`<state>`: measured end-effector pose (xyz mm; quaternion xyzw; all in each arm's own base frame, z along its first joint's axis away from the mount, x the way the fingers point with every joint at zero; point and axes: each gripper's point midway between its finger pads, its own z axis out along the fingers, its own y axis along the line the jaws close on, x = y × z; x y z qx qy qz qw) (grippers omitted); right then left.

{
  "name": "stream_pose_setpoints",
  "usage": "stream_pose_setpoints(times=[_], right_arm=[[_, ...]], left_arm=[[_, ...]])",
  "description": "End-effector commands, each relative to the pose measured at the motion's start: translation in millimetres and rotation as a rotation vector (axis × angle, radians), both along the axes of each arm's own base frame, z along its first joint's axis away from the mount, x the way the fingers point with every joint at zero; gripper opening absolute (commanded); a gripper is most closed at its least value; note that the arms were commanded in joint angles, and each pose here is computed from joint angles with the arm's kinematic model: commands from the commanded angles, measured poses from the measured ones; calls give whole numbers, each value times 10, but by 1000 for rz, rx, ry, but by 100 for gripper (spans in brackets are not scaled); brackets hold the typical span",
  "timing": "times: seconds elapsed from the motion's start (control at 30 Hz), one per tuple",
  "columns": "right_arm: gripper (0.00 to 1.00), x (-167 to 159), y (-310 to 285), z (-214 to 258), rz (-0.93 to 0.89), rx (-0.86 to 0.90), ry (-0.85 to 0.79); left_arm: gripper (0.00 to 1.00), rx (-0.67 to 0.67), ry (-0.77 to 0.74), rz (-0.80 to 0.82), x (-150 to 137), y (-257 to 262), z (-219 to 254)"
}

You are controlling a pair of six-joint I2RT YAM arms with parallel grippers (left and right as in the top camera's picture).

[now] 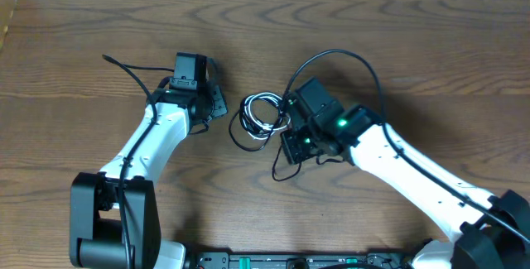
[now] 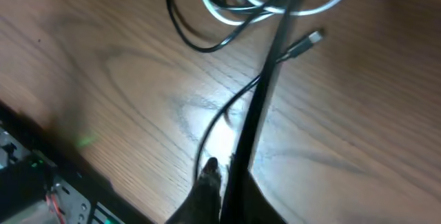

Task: Untangle cables

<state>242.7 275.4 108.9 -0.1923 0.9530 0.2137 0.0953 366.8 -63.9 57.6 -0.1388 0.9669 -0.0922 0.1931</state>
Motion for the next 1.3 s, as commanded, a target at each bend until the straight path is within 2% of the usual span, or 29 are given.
stream_pose_setpoints(times=[0.0,0.2,0.23,0.37,0.47,0.5,0.7,1.0,1.27], right_arm=[[8,-59,67,-184,-2,-47,13],[17,-2,260,-323,28,-74,-67],[22,49,266,-340,20,-88,-96],[59,289,197,-373,-35,-156,-211],[78,384,216,-363,-56,-155,-250],[81,400,237,-355,-68,-144,-253],[86,357,305,-396,-205,-109,-197],[87,354,395,-512,-238,-221,-361],[88,413,376,-791,-251,-295,-394]], left_arm=[[22,0,18,5,-25,6,-47],[22,1,26,5,-42,8,-54],[23,1,26,5,-42,8,-54],[23,1,26,5,-43,6,-54],[23,1,25,5,-41,7,-54],[24,1,25,5,-41,7,-54],[24,1,25,5,-42,6,-54],[27,12,22,-11,-40,14,-54],[27,8,28,8,-40,96,-59]])
